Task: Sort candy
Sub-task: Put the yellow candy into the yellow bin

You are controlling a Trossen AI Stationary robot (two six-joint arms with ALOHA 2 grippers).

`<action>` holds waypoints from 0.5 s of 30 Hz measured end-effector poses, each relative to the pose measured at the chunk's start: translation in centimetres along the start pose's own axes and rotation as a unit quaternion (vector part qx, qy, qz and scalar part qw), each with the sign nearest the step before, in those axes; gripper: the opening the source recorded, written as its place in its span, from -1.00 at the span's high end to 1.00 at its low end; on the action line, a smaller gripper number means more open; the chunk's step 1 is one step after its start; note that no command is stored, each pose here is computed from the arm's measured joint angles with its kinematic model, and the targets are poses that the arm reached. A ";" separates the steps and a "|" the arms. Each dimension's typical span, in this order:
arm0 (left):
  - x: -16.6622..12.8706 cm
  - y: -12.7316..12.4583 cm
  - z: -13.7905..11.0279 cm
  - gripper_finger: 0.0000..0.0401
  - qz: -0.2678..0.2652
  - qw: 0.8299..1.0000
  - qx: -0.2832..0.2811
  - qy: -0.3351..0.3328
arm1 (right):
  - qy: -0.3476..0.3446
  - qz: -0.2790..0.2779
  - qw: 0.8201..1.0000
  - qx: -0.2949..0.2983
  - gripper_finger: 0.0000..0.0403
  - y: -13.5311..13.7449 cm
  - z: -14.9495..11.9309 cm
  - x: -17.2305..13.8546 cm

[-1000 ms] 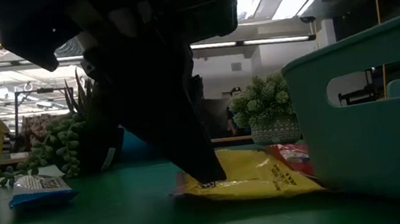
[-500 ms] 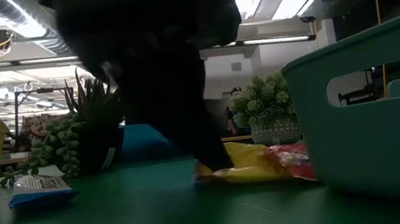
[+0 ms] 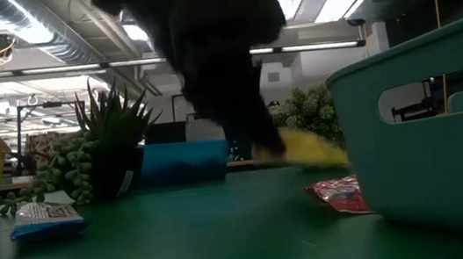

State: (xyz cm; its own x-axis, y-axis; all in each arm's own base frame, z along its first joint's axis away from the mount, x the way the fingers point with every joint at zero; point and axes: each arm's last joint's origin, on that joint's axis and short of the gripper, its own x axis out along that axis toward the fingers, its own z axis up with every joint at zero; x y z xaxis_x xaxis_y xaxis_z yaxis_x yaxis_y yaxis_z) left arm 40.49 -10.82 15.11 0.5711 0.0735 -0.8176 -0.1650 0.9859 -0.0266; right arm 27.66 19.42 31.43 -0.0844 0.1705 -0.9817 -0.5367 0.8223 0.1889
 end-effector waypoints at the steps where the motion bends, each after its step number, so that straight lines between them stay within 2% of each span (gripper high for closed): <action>1: -0.6 0.2 0.4 0.98 -0.002 1.000 0.003 -0.007 | 0.001 0.000 1.000 -0.005 -0.21 0.0 0.0 0.0; 9: -7.2 1.5 2.4 0.98 -0.015 0.999 0.022 -0.033 | 0.004 -0.034 0.999 -0.015 -0.21 -0.2 -0.1 0.0; 15: -13.0 1.5 1.8 0.98 -0.040 0.999 0.014 -0.016 | 0.004 -0.035 0.999 -0.015 -0.21 -0.2 -0.1 0.0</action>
State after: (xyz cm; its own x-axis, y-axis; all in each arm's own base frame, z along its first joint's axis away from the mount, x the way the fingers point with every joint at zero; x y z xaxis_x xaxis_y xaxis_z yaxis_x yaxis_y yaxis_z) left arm 34.26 -10.07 26.77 0.6068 -0.0009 -0.7948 -0.0960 0.9926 -0.0744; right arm 27.74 19.20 31.37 -0.0526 0.1089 -0.9927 -0.5662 0.8156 0.1195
